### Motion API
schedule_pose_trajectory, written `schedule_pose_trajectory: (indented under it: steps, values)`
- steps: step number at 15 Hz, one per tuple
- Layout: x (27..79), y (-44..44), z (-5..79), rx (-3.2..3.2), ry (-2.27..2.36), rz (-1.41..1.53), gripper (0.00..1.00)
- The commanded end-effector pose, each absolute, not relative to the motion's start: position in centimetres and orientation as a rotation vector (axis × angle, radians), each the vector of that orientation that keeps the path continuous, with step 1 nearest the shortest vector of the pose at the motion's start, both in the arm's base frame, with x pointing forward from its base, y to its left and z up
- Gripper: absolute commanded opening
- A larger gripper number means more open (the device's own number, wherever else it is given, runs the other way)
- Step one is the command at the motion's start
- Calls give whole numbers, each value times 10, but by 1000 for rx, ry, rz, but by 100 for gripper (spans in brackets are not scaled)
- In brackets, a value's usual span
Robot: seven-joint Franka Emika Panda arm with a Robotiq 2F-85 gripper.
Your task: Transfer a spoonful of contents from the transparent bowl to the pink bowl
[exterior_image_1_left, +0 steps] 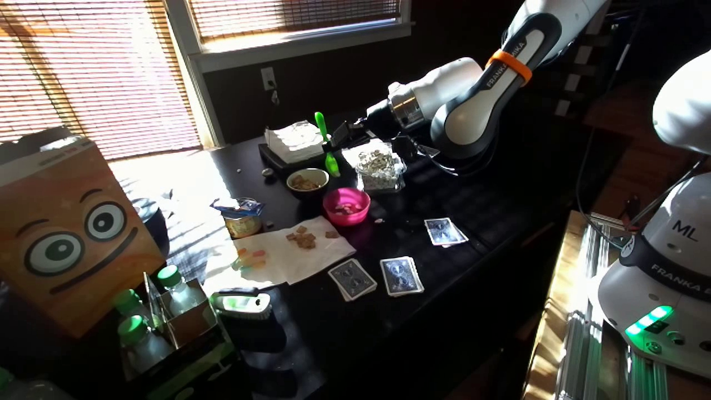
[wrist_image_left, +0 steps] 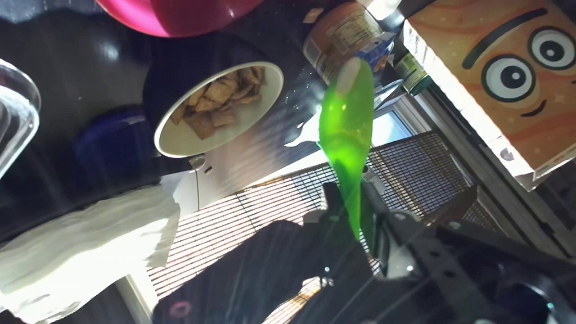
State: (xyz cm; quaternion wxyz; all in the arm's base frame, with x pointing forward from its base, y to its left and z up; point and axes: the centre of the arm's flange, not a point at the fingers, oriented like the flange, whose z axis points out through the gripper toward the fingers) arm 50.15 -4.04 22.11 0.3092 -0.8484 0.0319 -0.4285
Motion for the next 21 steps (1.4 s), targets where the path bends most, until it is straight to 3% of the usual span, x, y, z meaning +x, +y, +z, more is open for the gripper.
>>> schedule_pose_trajectory:
  steps: [1, 21]
  values:
    - [503, -45, 221, -2167, 6, -1187, 4]
    - [496, -56, 231, -2021, -91, -1404, 4]
